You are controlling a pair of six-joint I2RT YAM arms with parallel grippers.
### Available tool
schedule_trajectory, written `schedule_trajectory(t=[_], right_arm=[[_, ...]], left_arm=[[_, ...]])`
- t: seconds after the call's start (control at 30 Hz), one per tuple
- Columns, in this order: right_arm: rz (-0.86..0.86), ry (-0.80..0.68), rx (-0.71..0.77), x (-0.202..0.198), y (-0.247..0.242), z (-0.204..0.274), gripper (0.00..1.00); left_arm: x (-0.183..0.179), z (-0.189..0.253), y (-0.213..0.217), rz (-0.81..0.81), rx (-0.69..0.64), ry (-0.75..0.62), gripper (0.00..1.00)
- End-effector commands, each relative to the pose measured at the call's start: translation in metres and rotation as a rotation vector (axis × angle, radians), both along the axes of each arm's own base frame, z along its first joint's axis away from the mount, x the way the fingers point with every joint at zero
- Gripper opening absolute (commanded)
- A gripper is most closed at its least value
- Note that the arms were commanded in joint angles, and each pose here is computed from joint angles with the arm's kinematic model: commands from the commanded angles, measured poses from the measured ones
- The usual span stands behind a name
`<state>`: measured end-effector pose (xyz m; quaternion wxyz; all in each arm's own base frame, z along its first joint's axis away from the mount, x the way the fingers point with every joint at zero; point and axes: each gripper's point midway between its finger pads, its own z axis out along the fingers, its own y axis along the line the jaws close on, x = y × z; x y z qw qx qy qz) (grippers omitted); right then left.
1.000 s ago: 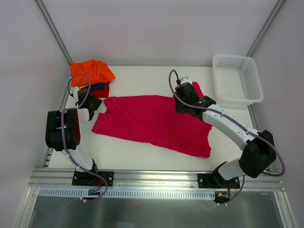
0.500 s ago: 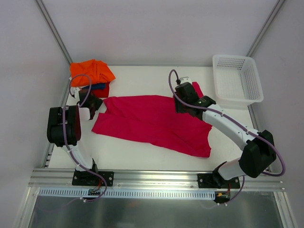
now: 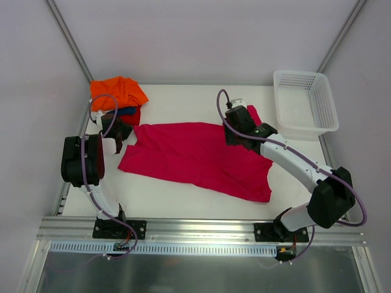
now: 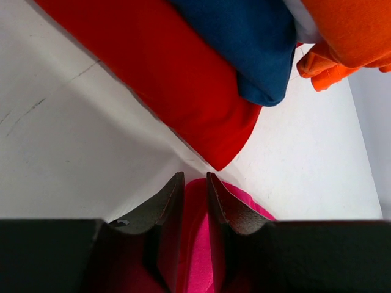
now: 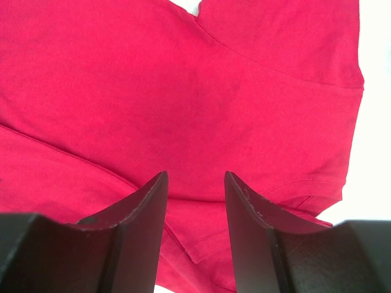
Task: Fold and stack the t-shirts
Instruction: Fold the tshirt
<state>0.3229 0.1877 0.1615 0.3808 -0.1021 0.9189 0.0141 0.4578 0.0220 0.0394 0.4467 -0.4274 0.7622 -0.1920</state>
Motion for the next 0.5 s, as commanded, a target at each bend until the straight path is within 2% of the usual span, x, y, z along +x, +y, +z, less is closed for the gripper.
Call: schedule_trajectory(t=[0.0,0.27,0.47], right_arm=[[0.018,-0.036,0.027,0.0098,0.0091,0.0145,0.45],[0.019,-0.029,0.026,0.0102,0.0102,0.0116,0.45],[0.016,-0.026,0.022,0.0108,0.0096,0.01,0.45]], left_arm=[[0.0162,0.0176,0.0008,-0.008,-0.017,-0.077,0.21],[0.0214,0.0146,-0.0053,-0.025,-0.058,-0.093,0.22],[0.0131,0.0153,0.0016,0.014,-0.033,-0.089,0.22]])
